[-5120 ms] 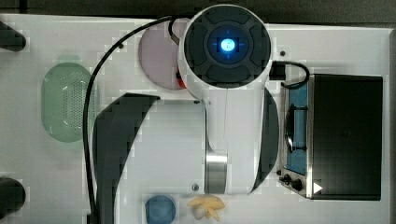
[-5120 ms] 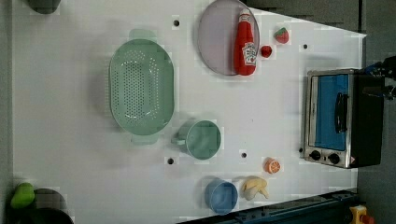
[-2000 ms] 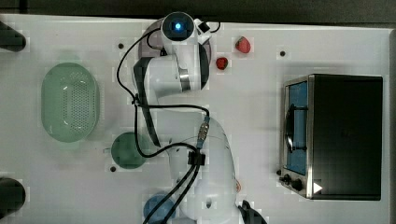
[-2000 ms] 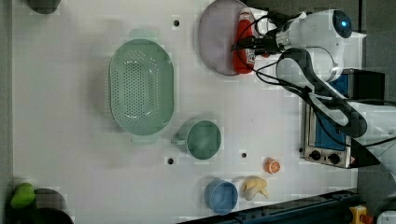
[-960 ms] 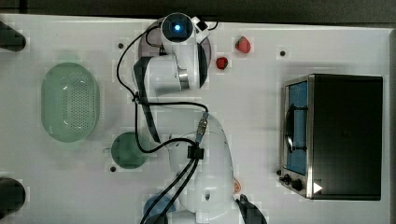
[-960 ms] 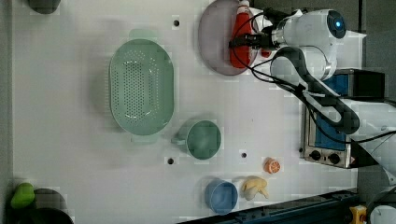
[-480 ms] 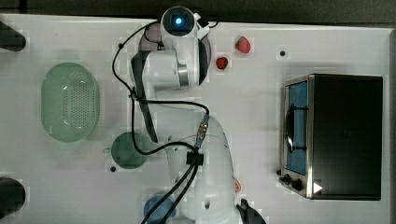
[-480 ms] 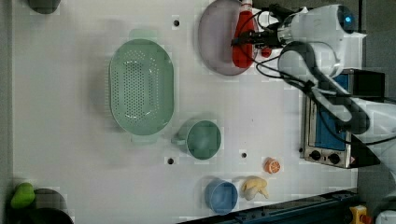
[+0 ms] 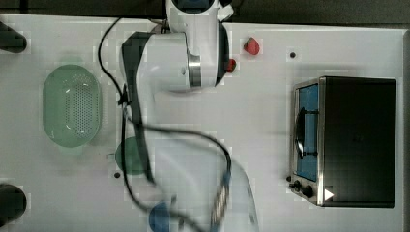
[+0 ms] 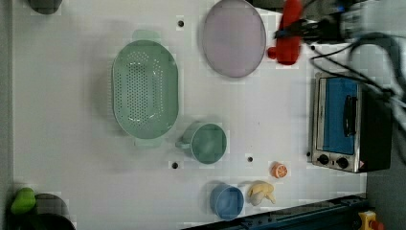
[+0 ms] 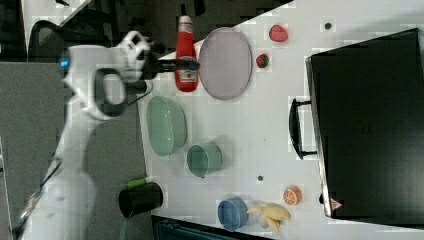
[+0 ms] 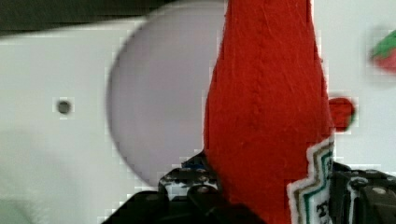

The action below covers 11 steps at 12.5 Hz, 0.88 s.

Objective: Pick ketchup from plate and place it on table.

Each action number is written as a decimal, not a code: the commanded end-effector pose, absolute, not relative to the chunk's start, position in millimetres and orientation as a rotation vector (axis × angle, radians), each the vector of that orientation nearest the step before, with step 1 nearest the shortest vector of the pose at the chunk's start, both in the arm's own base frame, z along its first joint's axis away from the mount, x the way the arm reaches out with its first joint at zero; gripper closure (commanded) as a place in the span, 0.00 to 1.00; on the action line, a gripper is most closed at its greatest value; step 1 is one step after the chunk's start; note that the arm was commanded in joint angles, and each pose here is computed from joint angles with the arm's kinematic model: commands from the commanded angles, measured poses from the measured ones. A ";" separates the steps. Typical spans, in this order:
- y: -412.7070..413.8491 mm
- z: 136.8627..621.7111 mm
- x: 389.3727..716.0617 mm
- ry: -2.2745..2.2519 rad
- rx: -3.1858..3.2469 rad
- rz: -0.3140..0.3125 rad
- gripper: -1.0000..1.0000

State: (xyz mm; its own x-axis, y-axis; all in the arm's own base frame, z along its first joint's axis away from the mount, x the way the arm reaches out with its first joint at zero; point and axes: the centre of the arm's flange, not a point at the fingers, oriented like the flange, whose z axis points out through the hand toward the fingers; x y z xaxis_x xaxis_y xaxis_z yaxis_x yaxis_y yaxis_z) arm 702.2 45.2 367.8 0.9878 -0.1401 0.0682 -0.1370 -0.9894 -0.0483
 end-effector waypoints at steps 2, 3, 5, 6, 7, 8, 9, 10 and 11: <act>-10.0 435.8 650.5 0.291 -3.114 -0.149 0.41; -15.8 436.3 632.4 0.307 -3.123 -0.128 0.41; -24.4 430.8 595.4 0.338 -3.139 -0.069 0.41; -27.5 425.4 578.5 0.351 -3.146 -0.037 0.41; -30.8 418.5 563.4 0.365 -3.151 -0.006 0.41; -33.5 410.6 551.6 0.376 -3.153 0.008 0.41; -36.9 400.9 542.2 0.388 -3.153 0.015 0.41; -40.2 388.6 534.4 0.398 -3.152 0.013 0.41; -41.1 373.8 527.9 0.402 -3.148 0.005 0.41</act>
State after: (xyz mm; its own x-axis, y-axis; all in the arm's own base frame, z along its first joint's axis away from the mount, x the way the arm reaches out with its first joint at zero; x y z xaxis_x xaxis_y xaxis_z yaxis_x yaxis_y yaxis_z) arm 531.3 -28.1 380.3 0.9675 -0.2528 0.0063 -0.2529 -0.9668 0.0377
